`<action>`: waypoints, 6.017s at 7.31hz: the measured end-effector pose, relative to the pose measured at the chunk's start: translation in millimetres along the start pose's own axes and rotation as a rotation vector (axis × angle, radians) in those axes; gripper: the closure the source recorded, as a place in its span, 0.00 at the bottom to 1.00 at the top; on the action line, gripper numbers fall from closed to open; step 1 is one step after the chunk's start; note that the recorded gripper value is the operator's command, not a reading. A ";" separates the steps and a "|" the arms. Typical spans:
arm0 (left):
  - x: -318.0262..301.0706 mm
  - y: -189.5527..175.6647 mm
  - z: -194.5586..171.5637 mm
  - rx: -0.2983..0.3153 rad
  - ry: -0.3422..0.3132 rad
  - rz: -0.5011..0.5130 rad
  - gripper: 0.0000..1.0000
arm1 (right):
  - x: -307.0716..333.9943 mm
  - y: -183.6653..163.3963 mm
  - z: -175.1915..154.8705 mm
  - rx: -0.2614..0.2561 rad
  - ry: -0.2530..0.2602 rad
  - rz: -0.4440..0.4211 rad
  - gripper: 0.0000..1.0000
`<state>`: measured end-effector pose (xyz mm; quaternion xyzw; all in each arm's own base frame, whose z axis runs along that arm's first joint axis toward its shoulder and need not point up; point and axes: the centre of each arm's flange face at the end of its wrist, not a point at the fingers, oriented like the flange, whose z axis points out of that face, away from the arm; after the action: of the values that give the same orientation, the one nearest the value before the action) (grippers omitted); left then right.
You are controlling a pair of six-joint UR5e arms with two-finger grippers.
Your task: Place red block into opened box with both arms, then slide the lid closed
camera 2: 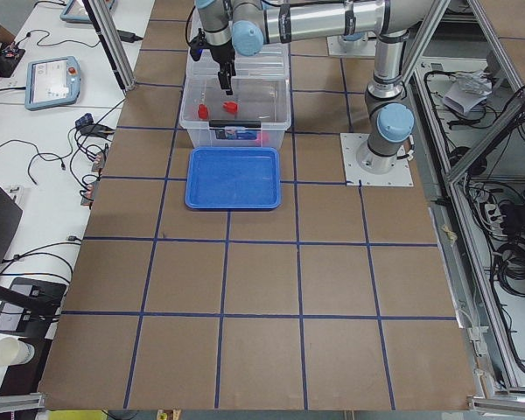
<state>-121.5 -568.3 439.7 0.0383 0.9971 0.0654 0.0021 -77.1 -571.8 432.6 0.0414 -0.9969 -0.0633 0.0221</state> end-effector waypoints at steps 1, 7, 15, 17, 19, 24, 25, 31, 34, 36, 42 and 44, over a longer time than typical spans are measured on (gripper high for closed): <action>8.6 15.9 -34.8 0.030 -0.009 0.015 0.00 | 7.5 0.4 4.4 -0.010 0.013 0.007 0.00; 21.0 59.4 -86.5 0.119 -0.008 0.049 0.00 | 48.7 -11.3 70.2 -0.076 0.014 0.061 0.00; 7.0 63.5 -81.7 0.174 0.027 0.004 0.00 | 1.3 -25.3 81.7 -0.070 -0.054 0.020 0.00; 5.4 64.3 -81.2 0.173 0.027 0.000 0.00 | -24.4 -29.2 82.5 -0.071 -0.058 0.043 0.00; 5.1 64.2 -80.1 0.172 0.027 -0.001 0.00 | -47.6 -31.9 82.8 -0.073 -0.057 0.068 0.00; 5.3 64.2 -77.5 0.170 0.027 0.001 0.00 | -112.8 -38.3 79.2 -0.063 -0.071 0.120 0.00; 5.4 64.2 -77.4 0.170 0.027 0.001 0.00 | -121.5 -38.6 78.3 -0.060 -0.068 0.119 0.00; 5.5 65.3 -78.8 0.174 0.022 0.001 0.00 | -147.6 -38.6 75.5 -0.052 -0.068 0.139 0.00; 5.6 64.7 -78.9 0.176 0.023 0.002 0.00 | -154.6 -38.7 75.7 -0.052 -0.068 0.128 0.00; 5.7 64.8 -78.8 0.176 0.024 0.002 0.00 | -157.6 -38.8 75.0 -0.050 -0.066 0.123 0.00; 6.3 65.3 -78.3 0.175 0.022 0.003 0.00 | -161.2 27.3 -36.3 0.077 -0.044 0.220 0.00; 6.9 65.4 -78.3 0.176 0.022 0.004 0.00 | -183.9 54.9 -52.2 0.075 -0.039 0.229 0.00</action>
<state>-124.1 -513.4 525.9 0.0396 0.9989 -0.0219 -0.0124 104.2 -508.3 484.1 -0.0732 -0.9970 -0.0237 0.0082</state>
